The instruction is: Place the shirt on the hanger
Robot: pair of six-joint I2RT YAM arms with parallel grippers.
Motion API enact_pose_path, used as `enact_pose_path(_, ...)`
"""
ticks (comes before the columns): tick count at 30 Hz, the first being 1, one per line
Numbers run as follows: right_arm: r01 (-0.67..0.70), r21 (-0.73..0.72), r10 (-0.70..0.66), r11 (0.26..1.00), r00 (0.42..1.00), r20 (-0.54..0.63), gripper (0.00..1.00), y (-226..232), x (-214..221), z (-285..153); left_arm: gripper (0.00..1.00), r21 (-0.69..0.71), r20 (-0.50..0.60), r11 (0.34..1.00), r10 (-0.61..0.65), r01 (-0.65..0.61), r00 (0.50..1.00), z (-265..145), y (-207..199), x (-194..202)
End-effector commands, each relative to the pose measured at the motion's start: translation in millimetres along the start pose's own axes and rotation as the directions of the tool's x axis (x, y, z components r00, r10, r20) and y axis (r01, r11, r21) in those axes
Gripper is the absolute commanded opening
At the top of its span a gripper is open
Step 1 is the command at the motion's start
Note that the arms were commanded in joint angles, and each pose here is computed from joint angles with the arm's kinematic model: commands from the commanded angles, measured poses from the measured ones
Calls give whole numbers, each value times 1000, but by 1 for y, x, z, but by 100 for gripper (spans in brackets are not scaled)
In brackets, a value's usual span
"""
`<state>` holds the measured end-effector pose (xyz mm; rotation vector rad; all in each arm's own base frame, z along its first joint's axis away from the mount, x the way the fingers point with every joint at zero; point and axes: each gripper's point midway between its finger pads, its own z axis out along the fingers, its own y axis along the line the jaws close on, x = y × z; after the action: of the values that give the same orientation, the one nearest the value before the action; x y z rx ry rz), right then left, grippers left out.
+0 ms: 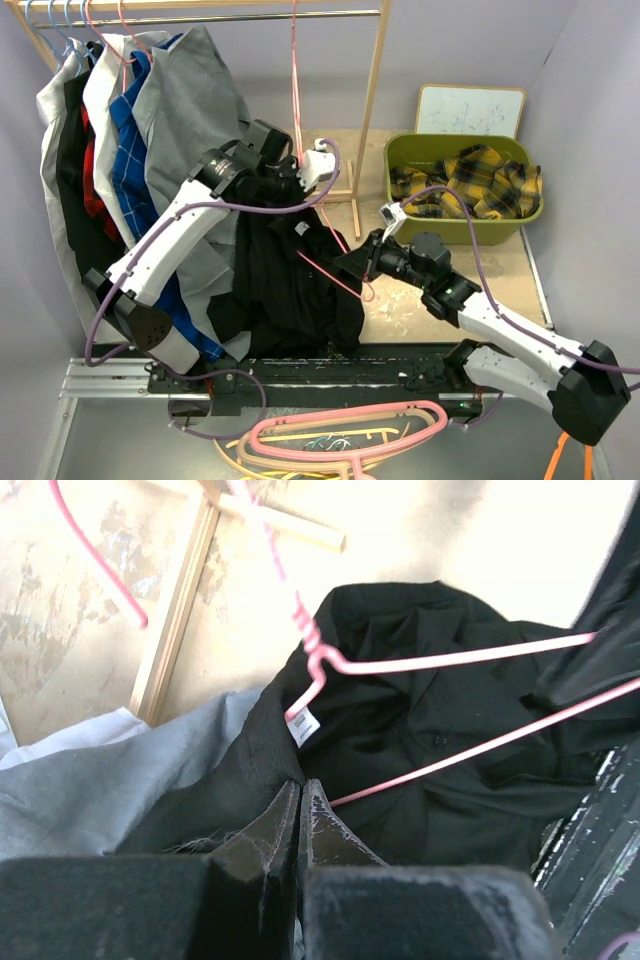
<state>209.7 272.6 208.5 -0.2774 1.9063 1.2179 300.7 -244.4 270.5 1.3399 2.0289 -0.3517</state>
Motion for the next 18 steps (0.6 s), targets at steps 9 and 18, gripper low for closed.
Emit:
enact_pose_path(9, 56, -89, -49, 994, 995, 83, 0, 15, -17, 16, 0, 161, 203, 985, 26, -59, 979, -53, -34, -39)
enact_pose_path(18, 80, -67, -69, 995, 987, 145, 0, 13, -35, 26, 43, 195, 181, 980, 2, -38, 983, -42, -36, -29)
